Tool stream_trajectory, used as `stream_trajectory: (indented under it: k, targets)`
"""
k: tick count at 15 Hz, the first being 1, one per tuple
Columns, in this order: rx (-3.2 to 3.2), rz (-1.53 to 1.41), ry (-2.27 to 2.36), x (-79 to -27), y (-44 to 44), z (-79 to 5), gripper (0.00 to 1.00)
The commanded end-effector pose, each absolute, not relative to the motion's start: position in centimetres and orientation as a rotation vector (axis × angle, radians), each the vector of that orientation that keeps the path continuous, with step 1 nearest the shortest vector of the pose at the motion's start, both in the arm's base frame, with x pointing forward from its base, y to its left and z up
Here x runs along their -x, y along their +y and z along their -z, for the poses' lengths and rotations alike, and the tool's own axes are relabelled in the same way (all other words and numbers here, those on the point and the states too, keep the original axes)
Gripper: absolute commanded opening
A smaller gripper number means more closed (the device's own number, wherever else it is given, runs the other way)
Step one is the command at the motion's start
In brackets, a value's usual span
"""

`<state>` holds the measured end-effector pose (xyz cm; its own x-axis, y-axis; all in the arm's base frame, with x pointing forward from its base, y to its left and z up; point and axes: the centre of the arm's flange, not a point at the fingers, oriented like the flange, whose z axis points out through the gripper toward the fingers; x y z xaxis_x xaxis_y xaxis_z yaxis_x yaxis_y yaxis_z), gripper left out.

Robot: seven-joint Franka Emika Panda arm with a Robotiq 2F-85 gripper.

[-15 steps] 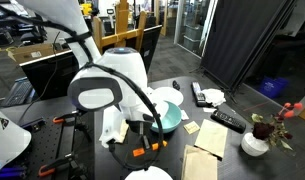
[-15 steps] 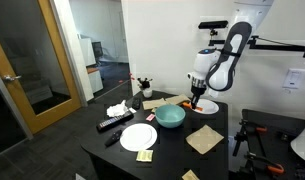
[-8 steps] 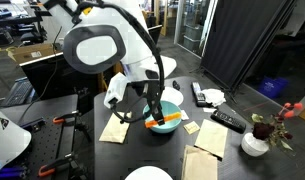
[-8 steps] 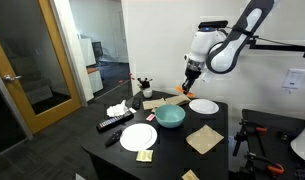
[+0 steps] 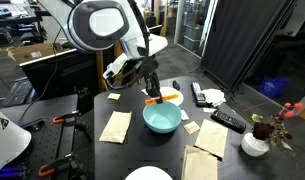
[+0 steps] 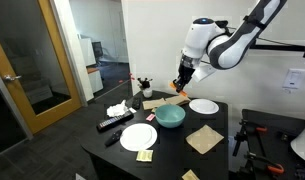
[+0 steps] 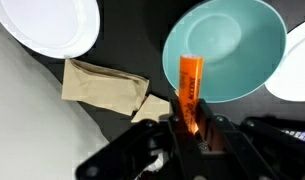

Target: Put the marker in the bowl

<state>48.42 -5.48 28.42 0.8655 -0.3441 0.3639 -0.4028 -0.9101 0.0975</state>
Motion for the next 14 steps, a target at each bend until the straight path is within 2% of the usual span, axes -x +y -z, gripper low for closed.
stream_trajectory:
  k: [1,14]
  targets:
    - [-2.852,-0.514,-0.647,-47.5,-2.5,-29.2,0.05]
    - [-2.867,-0.392,-0.73,-47.0,-1.7,-23.1,0.05]
